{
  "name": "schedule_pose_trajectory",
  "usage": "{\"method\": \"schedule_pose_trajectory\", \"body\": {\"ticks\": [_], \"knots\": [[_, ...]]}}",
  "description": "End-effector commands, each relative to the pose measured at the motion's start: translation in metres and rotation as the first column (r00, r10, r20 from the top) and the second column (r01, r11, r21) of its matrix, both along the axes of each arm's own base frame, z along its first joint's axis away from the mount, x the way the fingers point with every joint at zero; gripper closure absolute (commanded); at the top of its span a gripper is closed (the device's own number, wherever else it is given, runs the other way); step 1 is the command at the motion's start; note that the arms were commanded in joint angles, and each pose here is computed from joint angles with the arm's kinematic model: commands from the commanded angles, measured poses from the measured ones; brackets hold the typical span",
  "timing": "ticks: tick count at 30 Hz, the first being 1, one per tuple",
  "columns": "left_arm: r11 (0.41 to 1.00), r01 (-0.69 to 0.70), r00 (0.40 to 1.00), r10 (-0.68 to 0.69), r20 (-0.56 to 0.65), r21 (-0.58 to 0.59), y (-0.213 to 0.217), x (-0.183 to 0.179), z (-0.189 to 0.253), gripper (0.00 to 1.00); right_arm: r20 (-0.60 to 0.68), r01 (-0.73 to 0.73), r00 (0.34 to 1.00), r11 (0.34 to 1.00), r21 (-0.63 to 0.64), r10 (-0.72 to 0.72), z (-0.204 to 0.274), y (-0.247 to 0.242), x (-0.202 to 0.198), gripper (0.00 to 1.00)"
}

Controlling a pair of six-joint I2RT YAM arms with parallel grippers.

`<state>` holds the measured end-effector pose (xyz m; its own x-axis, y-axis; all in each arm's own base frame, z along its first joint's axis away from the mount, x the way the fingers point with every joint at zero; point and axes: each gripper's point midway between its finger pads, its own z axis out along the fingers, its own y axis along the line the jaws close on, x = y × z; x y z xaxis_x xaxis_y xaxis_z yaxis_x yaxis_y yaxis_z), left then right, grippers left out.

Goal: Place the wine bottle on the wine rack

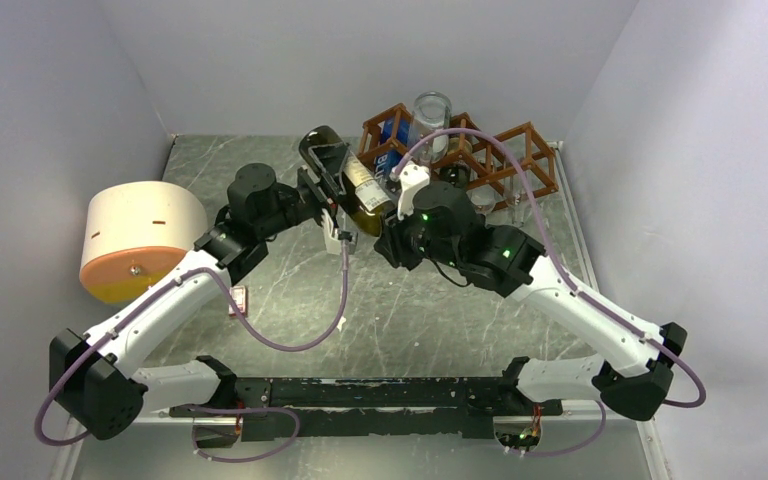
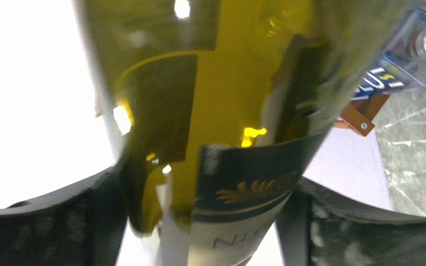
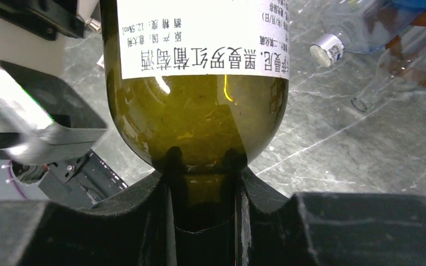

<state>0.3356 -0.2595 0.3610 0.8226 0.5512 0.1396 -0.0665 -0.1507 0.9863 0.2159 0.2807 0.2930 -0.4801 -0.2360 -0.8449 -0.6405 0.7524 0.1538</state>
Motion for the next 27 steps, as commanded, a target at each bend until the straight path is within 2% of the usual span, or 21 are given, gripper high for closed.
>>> {"method": "schedule_pose_trajectory", "body": {"ticks": [1, 6, 12, 16, 20, 23, 27], "knots": [[0.975, 0.074, 0.994, -0.055, 0.093, -0.211, -0.001, -0.020, 0.065, 0.00, 0.144, 0.117, 0.981, 0.986, 0.119, -0.133, 0.044, -0.011, 0.023, 1.00], [0.973, 0.071, 0.994, -0.051, 0.097, -0.218, -0.002, -0.018, 0.058, 0.01, 0.222, 0.204, 0.944, 0.959, 0.195, -0.245, 0.077, -0.028, 0.035, 1.00], [0.964, 0.095, 0.993, -0.074, 0.090, -0.247, -0.005, -0.020, 0.055, 0.01, 0.303, 0.363, 0.845, 0.888, 0.283, -0.441, 0.121, -0.061, 0.052, 1.00], [0.937, 0.089, 0.995, -0.072, 0.062, -0.337, 0.000, -0.022, 0.068, 0.01, 0.334, 0.431, 0.796, 0.860, 0.273, -0.505, 0.130, -0.075, 0.061, 1.00], [0.831, 0.086, 0.992, -0.121, -0.028, -0.550, 0.009, -0.029, 0.090, 0.01, 0.351, 0.492, 0.758, 0.835, 0.245, -0.550, 0.131, -0.089, 0.077, 1.00], [0.694, 0.001, 0.976, -0.156, -0.149, -0.720, 0.021, -0.025, 0.109, 0.01, 0.331, 0.532, 0.738, 0.809, 0.252, -0.588, 0.129, -0.111, 0.098, 1.00], [0.480, -0.117, 0.945, -0.216, -0.247, -0.869, 0.036, -0.014, 0.146, 0.01, 0.283, 0.613, 0.697, 0.753, 0.239, -0.658, 0.113, -0.153, 0.126, 1.00]]}}
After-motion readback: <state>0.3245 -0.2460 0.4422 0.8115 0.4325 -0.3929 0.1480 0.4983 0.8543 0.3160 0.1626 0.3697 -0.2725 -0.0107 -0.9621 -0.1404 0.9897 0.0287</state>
